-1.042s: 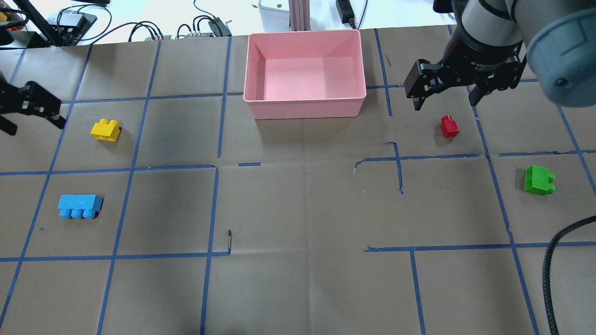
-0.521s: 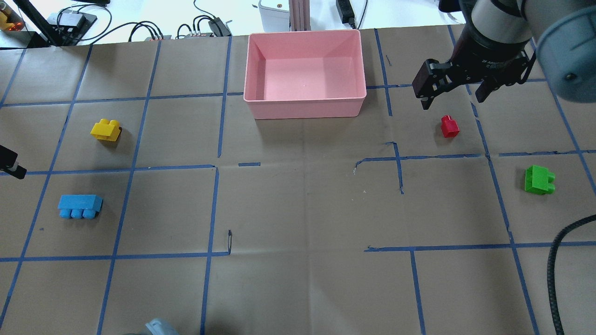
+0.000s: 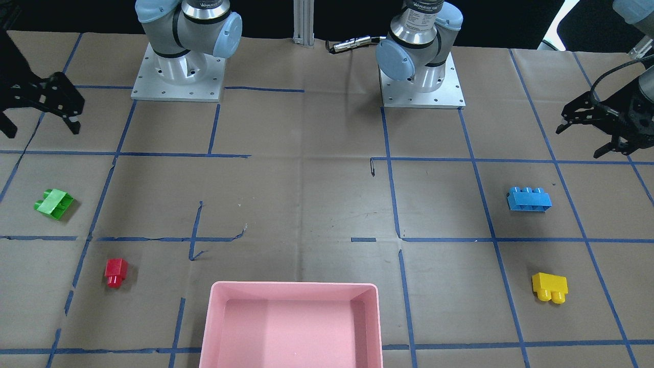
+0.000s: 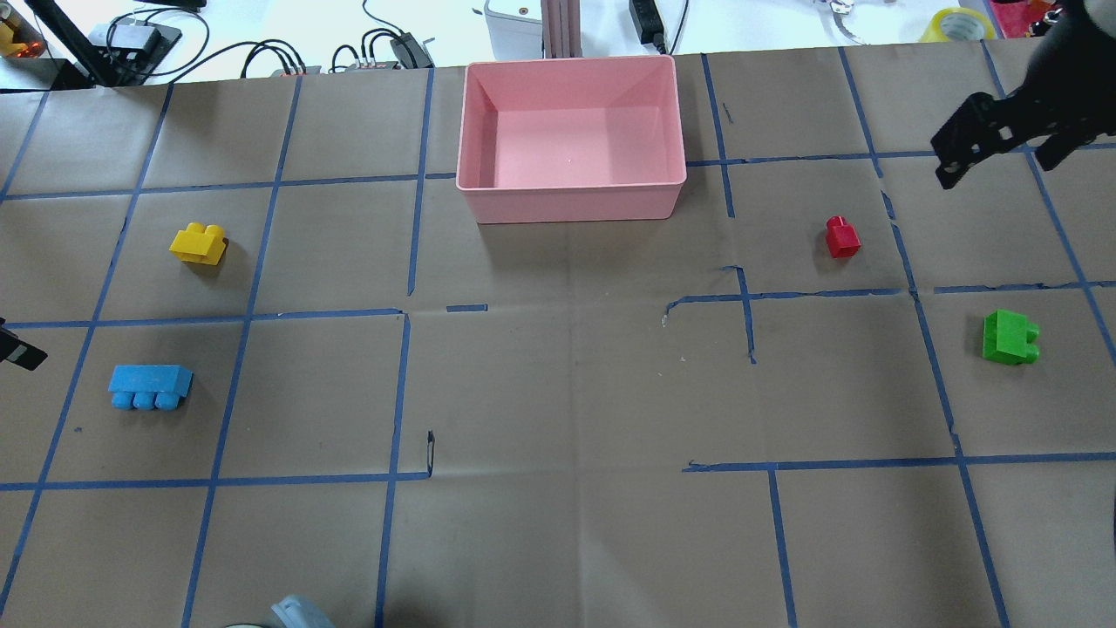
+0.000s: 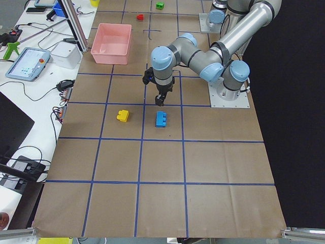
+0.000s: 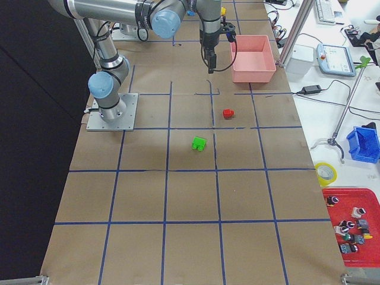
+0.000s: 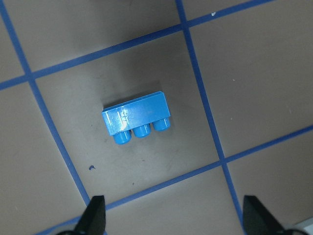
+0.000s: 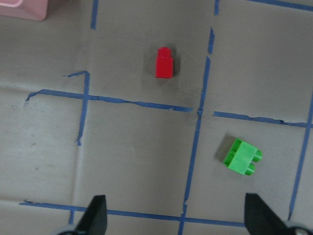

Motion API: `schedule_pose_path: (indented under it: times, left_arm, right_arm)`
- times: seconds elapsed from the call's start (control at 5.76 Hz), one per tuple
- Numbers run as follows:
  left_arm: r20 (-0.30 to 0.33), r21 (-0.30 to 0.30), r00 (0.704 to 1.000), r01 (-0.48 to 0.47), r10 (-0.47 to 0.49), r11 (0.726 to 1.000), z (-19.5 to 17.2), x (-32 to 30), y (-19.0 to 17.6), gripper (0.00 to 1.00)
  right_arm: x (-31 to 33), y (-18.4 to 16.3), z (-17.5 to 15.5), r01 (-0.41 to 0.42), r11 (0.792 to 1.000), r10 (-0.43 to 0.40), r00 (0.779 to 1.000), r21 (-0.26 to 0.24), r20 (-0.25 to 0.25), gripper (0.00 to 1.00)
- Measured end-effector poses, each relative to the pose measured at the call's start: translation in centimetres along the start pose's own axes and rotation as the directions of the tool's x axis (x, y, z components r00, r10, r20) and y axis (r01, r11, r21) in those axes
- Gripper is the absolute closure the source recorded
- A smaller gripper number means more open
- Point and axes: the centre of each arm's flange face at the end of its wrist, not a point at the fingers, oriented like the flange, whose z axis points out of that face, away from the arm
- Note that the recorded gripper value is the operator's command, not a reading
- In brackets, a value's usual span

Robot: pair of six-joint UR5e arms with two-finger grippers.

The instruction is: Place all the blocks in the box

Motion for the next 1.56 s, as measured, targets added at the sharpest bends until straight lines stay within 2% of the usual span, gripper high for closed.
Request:
schedule_pose_path:
  times: [0.17,0.35,0.52,0.69,0.87,1.04,1.56]
  left_arm:
    - [0.01,-0.001,0.965,-0.262,0.262,0.965,0.4,-0.1,-0.1,0.0]
    - [0.043,-0.015,0.884,-0.466,0.466,0.885,0.9,-0.4,-0.1,0.0]
    - [0.082,-0.045,0.787,-0.609,0.611,0.792,1.9,-0.6,-0.2,0.0]
    - [0.097,-0.066,0.714,-0.69,0.693,0.721,3.5,-0.3,-0.3,0.0]
    - [0.093,-0.068,0.678,-0.726,0.729,0.684,5.8,0.4,-0.7,0.0]
    - [0.082,-0.061,0.663,-0.742,0.744,0.668,7.8,0.9,-1.1,0.0]
    - [0.077,-0.058,0.645,-0.759,0.76,0.649,14.7,-2.5,-1.8,0.0]
  right_arm:
    - [3.8,0.1,1.6,-0.032,0.999,0.033,0.999,-0.02,0.005,0.01]
    - [6.4,-0.7,4.6,-0.056,0.998,0.056,0.998,-0.033,0.011,0.01]
    - [8.5,-1.7,8.6,-0.077,0.996,0.078,0.997,-0.048,0.017,0.02]
    - [10.4,-1.9,13.0,-0.102,0.992,0.104,0.994,-0.067,0.028,0.02]
    - [11.7,-1.8,16.3,-0.127,0.99,0.129,0.991,-0.06,0.025,0.01]
    - [12.5,-0.8,18.8,-0.156,0.986,0.157,0.987,-0.053,0.023,0.01]
    - [15.4,3.5,24.4,-0.257,0.964,0.26,0.965,-0.074,0.036,0.01]
